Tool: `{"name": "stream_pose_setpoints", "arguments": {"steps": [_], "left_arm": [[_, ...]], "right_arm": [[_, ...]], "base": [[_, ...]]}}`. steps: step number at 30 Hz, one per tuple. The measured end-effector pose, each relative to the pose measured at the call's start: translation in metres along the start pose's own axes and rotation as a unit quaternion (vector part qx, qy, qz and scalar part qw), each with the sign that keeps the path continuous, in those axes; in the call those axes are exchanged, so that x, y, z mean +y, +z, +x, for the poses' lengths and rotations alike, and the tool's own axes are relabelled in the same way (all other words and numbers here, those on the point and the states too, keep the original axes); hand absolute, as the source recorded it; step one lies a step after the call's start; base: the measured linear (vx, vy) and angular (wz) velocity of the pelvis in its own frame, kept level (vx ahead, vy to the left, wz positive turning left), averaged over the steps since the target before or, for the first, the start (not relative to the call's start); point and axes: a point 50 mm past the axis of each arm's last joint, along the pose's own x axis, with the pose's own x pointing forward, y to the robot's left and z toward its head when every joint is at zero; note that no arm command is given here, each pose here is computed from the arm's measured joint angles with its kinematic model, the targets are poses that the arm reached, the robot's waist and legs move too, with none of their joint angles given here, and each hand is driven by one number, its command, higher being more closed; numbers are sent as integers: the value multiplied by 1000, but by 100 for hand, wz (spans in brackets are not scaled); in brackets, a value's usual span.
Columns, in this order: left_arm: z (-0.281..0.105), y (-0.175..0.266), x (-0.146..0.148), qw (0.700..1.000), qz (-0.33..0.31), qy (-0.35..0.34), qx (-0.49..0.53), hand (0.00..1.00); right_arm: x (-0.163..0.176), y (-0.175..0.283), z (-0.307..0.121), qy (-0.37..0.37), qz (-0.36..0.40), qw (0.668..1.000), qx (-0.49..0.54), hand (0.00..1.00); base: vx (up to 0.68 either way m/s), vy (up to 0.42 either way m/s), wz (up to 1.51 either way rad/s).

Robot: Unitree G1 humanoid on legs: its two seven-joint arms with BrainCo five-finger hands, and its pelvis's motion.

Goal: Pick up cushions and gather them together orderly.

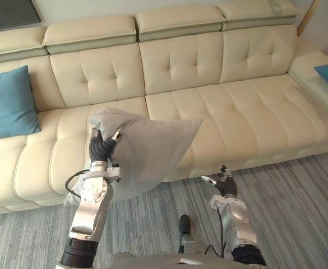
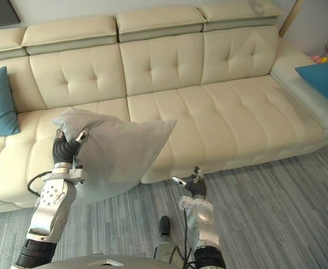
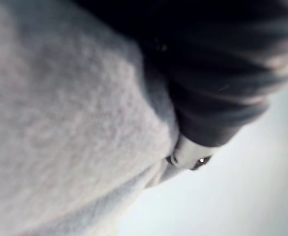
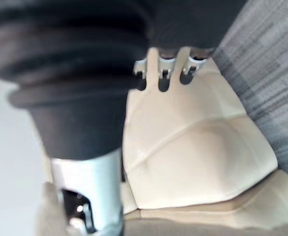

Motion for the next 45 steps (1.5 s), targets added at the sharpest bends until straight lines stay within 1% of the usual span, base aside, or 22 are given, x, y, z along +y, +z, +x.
{"name": "stream_pose_setpoints", "arguments": {"steps": [4,6,11,14,21,22,27,30,33,35,40,45], "left_arm": [[-1,-1,-5,999,7,-34,4,100],[-2,-2,-9,999,-3,-49,8,100],[-9,-6,-29,993,-11,-116,20,100],[-12,-8,-39,989,-24,-143,27,100],[-15,-7,-47,986,-43,-159,30,100],[-14,-4,-50,985,-45,-168,25,100],[-9,10,-62,980,-49,-195,-6,100],[-4,16,-62,980,-50,-189,-24,100],[-1,18,-56,984,-47,-171,-31,100],[3,20,-48,987,-48,-146,-38,100],[9,26,-35,991,-51,-106,-57,100],[11,34,-23,994,-52,-65,-78,100]], "right_arm": [[-9,1,5,-20,-10,1000,3,0],[-8,0,8,-19,-11,1000,10,0],[12,12,18,17,-16,1000,-2,0],[32,25,24,50,-21,998,-23,0],[51,38,29,87,-43,994,-43,0],[56,39,29,97,-49,993,-44,100],[73,42,28,131,-62,988,-48,100],[88,48,27,156,-63,984,-58,100],[94,53,24,177,-50,981,-66,100],[100,58,21,190,-42,978,-74,100],[103,63,20,198,-33,976,-85,100],[108,71,12,222,-17,969,-104,100]], "base": [[-30,45,4],[-36,46,4],[-18,23,5],[-4,6,2],[-15,6,4],[-20,3,5],[-14,4,5],[0,0,0],[0,0,0],[0,0,0],[-22,4,0],[-8,0,0]]}}
